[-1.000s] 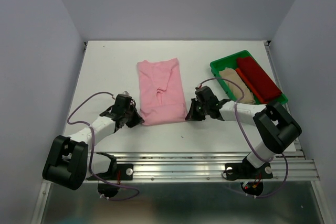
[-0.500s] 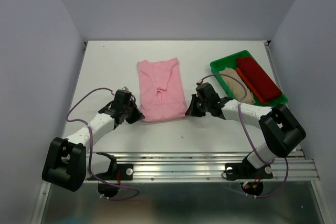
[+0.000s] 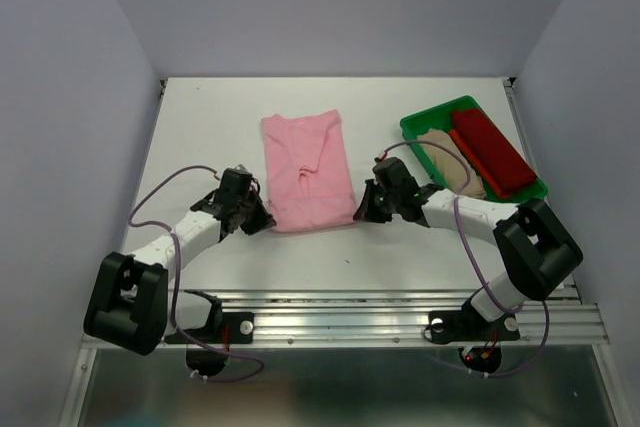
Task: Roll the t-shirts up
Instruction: Roll the T-shirt to the center of the board.
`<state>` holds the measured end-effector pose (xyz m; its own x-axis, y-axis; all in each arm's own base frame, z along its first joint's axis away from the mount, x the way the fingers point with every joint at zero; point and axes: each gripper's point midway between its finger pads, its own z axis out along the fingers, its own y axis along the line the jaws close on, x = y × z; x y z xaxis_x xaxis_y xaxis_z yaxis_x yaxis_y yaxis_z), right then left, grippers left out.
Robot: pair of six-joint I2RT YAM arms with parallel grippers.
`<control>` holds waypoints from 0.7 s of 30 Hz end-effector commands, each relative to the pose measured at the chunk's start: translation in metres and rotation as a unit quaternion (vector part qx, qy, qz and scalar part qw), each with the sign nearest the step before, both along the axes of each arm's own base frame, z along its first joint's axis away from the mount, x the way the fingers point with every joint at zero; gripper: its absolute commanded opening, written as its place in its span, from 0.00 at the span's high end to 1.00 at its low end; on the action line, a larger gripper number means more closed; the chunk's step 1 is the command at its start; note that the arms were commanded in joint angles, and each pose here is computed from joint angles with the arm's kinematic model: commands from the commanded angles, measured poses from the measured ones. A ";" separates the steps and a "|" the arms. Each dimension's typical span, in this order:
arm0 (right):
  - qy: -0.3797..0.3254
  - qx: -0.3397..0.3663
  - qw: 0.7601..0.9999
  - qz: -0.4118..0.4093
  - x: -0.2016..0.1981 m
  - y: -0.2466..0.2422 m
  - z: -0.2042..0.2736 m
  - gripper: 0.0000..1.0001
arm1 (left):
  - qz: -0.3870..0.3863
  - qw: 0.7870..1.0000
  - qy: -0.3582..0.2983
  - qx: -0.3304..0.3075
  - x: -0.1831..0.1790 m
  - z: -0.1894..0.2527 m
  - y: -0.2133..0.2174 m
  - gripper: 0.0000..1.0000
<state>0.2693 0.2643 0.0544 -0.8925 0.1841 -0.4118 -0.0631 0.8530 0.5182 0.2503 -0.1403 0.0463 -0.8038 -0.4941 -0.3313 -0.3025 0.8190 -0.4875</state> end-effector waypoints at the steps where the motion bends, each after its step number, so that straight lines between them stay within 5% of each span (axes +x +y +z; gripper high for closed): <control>1: -0.014 -0.001 1.000 -0.005 0.007 0.004 0.000 0.99 | -0.017 1.000 -0.020 -0.004 0.012 0.002 -0.005 1.00; 3: -0.007 -0.005 1.000 -0.005 0.006 0.003 -0.007 0.99 | -0.023 1.000 -0.009 -0.005 0.011 -0.005 -0.007 0.95; 8: -0.002 0.009 1.000 -0.007 0.005 0.007 -0.008 0.99 | -0.021 1.000 -0.014 -0.006 0.009 -0.004 -0.006 0.49; 9: -0.001 0.009 1.000 -0.008 0.005 0.007 -0.008 0.99 | -0.015 1.000 -0.019 -0.001 0.008 -0.001 -0.003 0.45; 21: -0.005 0.012 1.000 -0.003 0.008 0.011 -0.005 0.99 | 0.036 0.999 -0.014 -0.007 -0.008 -0.001 0.009 0.55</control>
<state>0.2700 0.2654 0.0411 -0.9006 0.1889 -0.3915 -0.0431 0.8574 0.5129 0.2500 -0.1371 0.0511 -0.7726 -0.5227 -0.3604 -0.3032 0.8025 -0.5139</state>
